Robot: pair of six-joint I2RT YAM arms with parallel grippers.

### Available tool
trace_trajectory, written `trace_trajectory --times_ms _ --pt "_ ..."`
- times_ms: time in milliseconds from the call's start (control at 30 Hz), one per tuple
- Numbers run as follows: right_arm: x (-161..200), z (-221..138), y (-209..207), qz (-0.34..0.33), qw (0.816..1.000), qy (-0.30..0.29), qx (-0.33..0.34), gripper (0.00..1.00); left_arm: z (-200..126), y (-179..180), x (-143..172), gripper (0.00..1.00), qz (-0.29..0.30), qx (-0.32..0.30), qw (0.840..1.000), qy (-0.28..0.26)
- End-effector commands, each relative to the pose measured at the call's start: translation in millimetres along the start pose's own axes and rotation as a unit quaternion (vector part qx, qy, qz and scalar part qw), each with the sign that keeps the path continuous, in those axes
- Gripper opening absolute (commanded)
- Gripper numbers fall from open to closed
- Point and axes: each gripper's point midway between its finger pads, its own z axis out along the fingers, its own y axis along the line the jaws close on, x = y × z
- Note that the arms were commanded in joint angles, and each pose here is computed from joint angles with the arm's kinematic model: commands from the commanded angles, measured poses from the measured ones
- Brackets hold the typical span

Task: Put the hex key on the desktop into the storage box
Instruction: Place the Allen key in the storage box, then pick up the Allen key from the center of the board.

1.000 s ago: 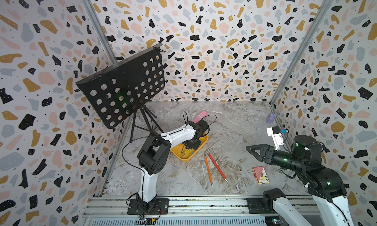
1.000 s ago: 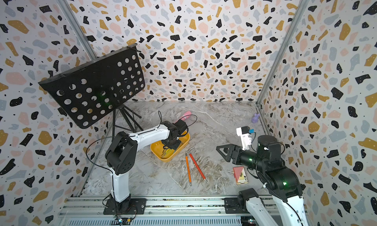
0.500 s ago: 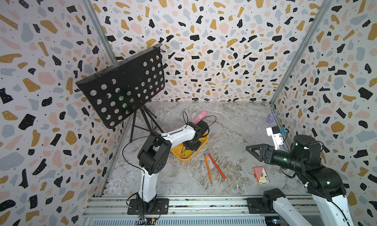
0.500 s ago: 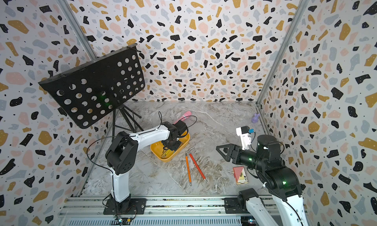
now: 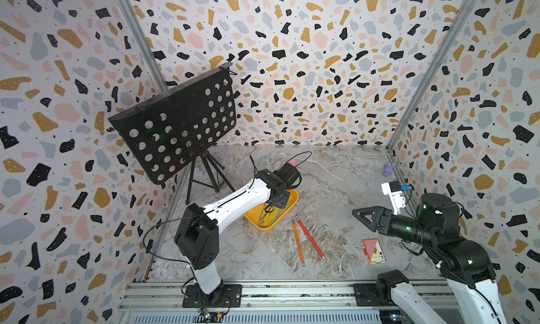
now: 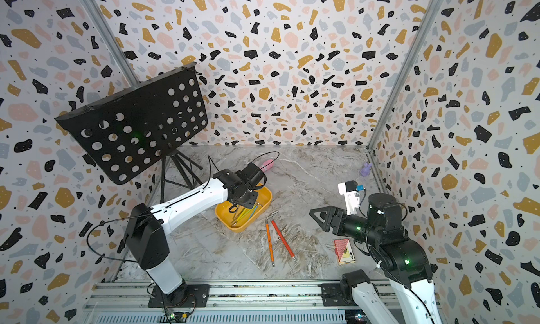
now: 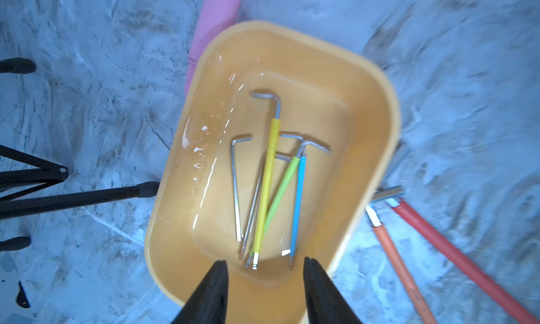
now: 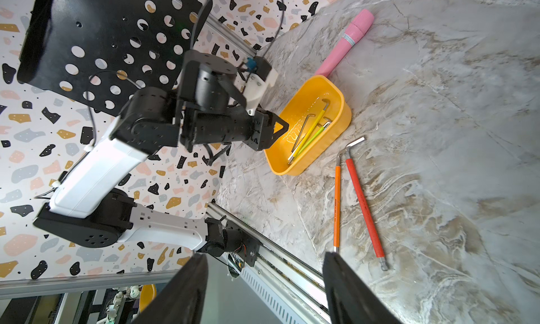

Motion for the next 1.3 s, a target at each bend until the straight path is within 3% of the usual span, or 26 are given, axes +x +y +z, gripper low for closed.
trace_trajectory --times_ms 0,167,300,500,767,1067,1267 --pt "-0.8 -0.7 3.3 -0.01 1.0 0.0 -0.005 0.68 -17.6 -15.8 10.4 0.46 -0.068 0.014 0.998 0.0" --pt "-0.2 -2.9 5.0 -0.01 1.0 -0.001 -0.006 0.68 -22.9 -52.6 30.8 0.45 -0.119 0.046 0.992 0.019" --pt "-1.3 -5.1 7.0 -0.013 1.0 -0.005 -0.006 0.68 -12.6 -76.6 52.9 0.45 -0.2 0.078 0.975 0.051" --pt "-0.6 -6.2 7.6 -0.014 1.0 -0.005 -0.006 0.68 6.2 -91.2 80.3 0.46 -0.273 0.079 0.954 0.096" --pt "-1.1 -5.9 7.8 -0.014 1.0 -0.006 -0.007 0.68 28.2 -123.8 98.6 0.49 -0.272 0.084 0.948 0.14" --pt "0.7 -5.6 6.2 -0.014 1.0 -0.004 -0.005 0.68 55.8 -132.3 107.7 0.51 -0.251 0.064 0.952 0.16" --pt "1.0 -5.8 5.9 -0.013 1.0 -0.004 -0.005 0.68 69.6 -135.0 119.8 0.48 -0.259 0.052 0.946 0.188"
